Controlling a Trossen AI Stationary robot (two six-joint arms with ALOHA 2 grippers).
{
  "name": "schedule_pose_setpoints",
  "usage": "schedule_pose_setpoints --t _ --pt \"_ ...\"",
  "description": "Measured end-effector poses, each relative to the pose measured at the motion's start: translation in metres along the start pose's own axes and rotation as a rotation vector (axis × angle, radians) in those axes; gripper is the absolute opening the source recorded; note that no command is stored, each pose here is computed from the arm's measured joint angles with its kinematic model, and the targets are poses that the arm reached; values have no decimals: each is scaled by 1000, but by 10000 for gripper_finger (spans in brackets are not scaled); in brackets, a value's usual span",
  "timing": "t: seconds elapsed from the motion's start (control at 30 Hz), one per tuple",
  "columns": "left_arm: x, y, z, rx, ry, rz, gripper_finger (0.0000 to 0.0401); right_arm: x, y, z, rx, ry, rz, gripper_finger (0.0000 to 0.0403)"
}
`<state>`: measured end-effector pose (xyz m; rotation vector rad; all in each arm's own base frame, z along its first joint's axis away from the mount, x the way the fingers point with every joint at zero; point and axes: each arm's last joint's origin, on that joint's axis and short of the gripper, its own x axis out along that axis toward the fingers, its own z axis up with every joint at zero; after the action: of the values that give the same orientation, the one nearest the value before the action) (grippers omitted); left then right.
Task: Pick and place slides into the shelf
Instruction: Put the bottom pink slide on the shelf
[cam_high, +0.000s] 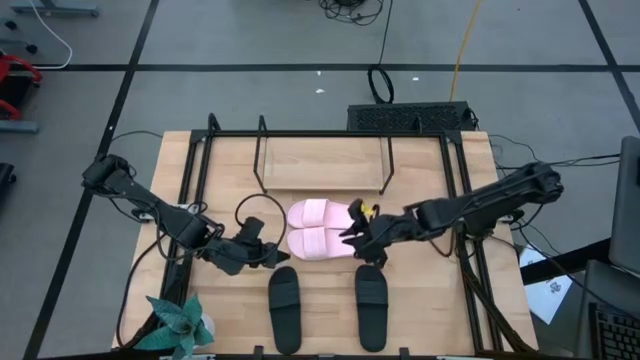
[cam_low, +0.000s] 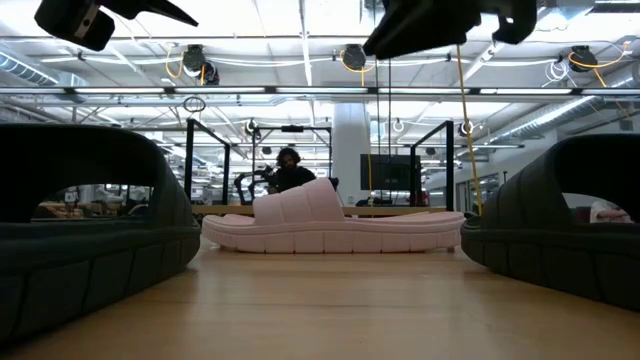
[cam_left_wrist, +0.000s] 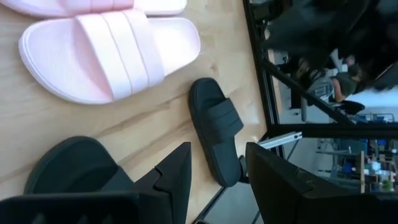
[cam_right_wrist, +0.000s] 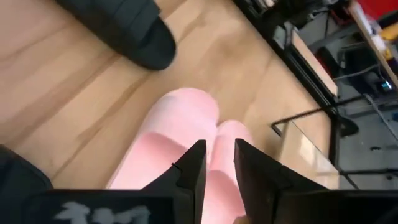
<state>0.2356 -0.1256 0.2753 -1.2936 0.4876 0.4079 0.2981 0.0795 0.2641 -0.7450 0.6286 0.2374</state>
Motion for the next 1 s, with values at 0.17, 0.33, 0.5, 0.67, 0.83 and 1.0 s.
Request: schedule_pose_setpoints --t 0.17,0.33,0.5,0.67,0.83,1.0 --pt "0 0 0 5 -6 2 147 6 4 2 -7 -11 7 75" --pt "0 0 1 5 -31 0 147 6 2 3 -3 -22 -1 75" --pt "0 0 1 13 -40 0 147 7 5 3 -1 -44 50 75" --pt "0 1 1 17 -45 4 147 21 11 1 -14 -16 67 75" --pt "0 1 1 17 -45 5 147 46 23 -5 -155 50 75 75" --pt "0 1 1 18 -43 4 147 70 36 -8 -411 167 -28 75"
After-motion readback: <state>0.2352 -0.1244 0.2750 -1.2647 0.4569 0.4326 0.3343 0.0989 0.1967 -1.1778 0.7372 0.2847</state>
